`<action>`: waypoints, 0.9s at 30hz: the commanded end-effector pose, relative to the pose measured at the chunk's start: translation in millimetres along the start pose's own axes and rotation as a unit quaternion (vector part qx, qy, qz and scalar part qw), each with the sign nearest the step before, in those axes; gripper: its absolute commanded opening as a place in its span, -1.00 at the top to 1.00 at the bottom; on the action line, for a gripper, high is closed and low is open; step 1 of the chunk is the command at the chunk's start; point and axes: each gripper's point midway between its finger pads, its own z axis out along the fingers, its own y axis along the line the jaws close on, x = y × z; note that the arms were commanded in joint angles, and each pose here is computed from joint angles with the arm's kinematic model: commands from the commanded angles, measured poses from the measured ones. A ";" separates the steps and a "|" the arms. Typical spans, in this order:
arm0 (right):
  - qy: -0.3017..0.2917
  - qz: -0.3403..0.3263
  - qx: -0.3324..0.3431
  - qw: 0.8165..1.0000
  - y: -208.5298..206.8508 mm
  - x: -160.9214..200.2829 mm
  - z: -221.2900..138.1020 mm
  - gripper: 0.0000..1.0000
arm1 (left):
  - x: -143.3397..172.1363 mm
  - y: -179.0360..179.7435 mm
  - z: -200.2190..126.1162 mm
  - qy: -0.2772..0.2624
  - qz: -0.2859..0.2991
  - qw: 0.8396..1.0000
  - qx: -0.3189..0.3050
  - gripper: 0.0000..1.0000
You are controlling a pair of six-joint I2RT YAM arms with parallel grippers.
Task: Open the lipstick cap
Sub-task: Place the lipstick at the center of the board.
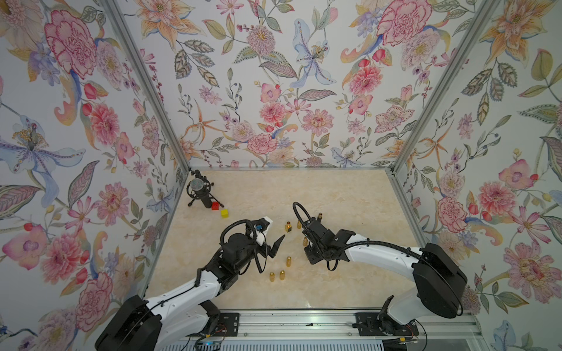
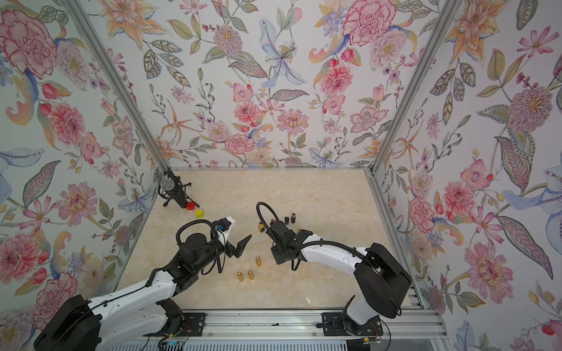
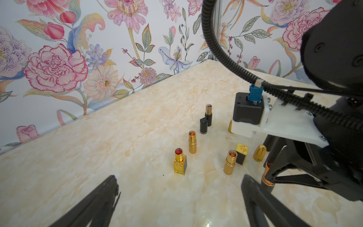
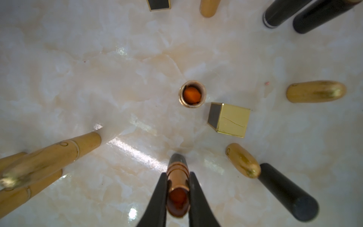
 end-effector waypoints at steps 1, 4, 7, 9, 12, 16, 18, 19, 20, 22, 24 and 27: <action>-0.010 0.010 -0.005 1.000 -0.2 -2.3 1.9 0.69 | -4.6 1.1 1.2 -0.004 -0.003 1.000 0.002 -0.98; -0.005 0.010 -0.005 1.000 -1.3 0.9 4.3 0.69 | -4.7 1.3 1.1 -0.006 -0.002 1.000 0.002 -0.98; -0.005 0.011 -0.007 1.000 -1.3 1.5 4.6 0.68 | -5.5 0.8 1.3 -0.006 0.000 1.000 0.003 -0.98; -0.004 0.011 -0.006 1.000 -1.5 2.7 4.9 0.66 | -5.3 0.8 1.9 -0.006 0.000 1.000 0.003 -0.98; -0.002 0.011 -0.005 1.000 -2.3 4.9 5.6 0.63 | -5.0 0.9 3.0 -0.004 0.001 1.000 0.003 -0.98; -0.003 0.009 -0.006 1.000 -2.0 6.3 4.6 0.55 | -4.4 -0.3 4.6 -0.003 0.001 1.000 0.006 -0.98; -0.004 0.007 -0.007 1.000 -1.2 6.2 3.7 0.53 | -4.4 -0.6 5.0 -0.004 0.001 1.000 0.007 -0.98; -0.004 0.008 -0.006 1.000 -1.7 6.4 3.7 0.52 | -5.3 -0.7 5.1 -0.005 0.001 1.000 0.008 -0.98; -0.004 0.008 -0.005 1.000 -2.2 6.5 3.7 0.50 | -5.2 -0.7 5.4 -0.005 0.001 1.000 0.008 -0.98; -0.005 0.008 -0.006 1.000 -1.8 5.7 3.1 0.48 | -5.0 -1.0 5.9 -0.004 0.001 1.000 0.009 -0.98; -0.005 0.008 -0.006 1.000 -1.6 5.9 3.3 0.46 | -5.1 -1.3 6.0 -0.005 0.001 1.000 0.009 -0.98; -0.007 0.008 -0.008 1.000 -0.8 4.6 2.1 0.43 | -5.2 -1.8 6.0 -0.005 0.001 1.000 0.011 -0.98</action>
